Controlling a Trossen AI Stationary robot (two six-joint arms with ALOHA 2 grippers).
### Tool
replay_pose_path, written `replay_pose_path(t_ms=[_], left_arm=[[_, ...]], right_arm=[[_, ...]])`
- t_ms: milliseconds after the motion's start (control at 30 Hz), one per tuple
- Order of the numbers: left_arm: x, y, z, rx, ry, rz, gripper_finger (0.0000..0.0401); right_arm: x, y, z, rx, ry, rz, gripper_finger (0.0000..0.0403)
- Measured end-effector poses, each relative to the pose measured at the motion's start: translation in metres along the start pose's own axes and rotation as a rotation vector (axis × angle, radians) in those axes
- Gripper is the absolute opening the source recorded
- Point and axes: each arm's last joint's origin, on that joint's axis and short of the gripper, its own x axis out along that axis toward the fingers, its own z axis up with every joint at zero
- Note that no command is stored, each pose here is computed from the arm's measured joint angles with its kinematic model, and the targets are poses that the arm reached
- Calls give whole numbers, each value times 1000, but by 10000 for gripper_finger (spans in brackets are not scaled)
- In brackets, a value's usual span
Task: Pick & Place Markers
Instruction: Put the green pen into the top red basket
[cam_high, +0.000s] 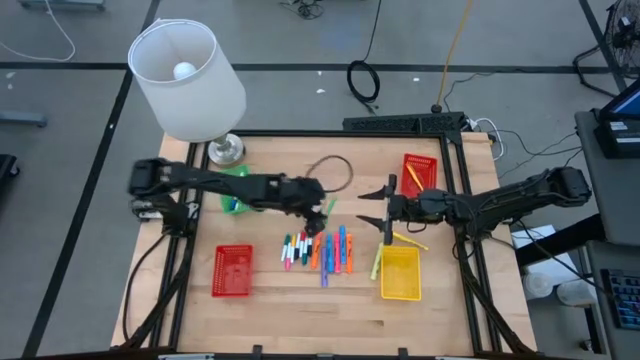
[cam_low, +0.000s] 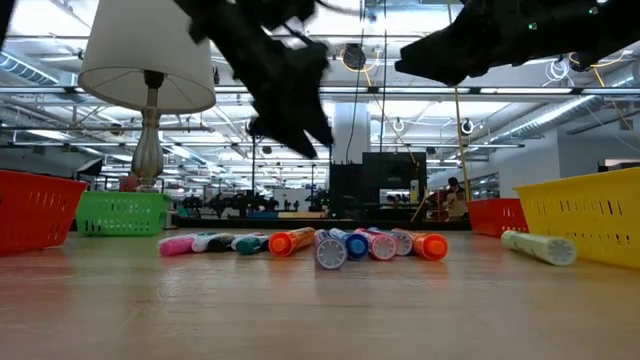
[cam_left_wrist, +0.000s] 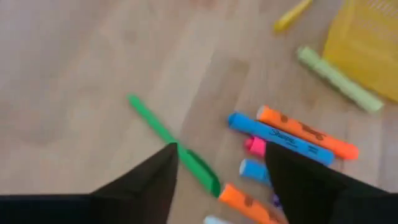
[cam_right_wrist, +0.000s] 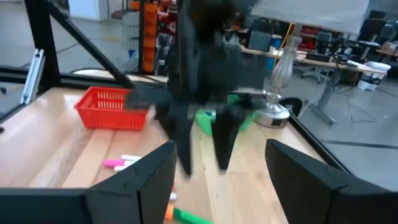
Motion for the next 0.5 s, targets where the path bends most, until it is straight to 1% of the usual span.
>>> replay_pose_path(t_ms=[33,100,233,267,367,433,500], left_arm=[[11,0,-1,-15,59,1,268],[30,2,-1,-30,160,39,295],[61,15,6,-83,259,157,323],[68,18,9,-98,268,170,326],[82,25,17,-146,279,144,326],[86,27,20,-155,283,141,320],[91,30,19,-157,282,163,312]], right_arm=[[-1,0,0,2,-1,-1,237],[-3,-1,1,0,16,2,237],[-7,-2,1,4,35,4,237],[-8,-2,1,4,40,5,237],[-9,-2,2,7,34,6,237],[-9,-2,2,7,37,7,238],[-10,-2,2,7,36,7,238]])
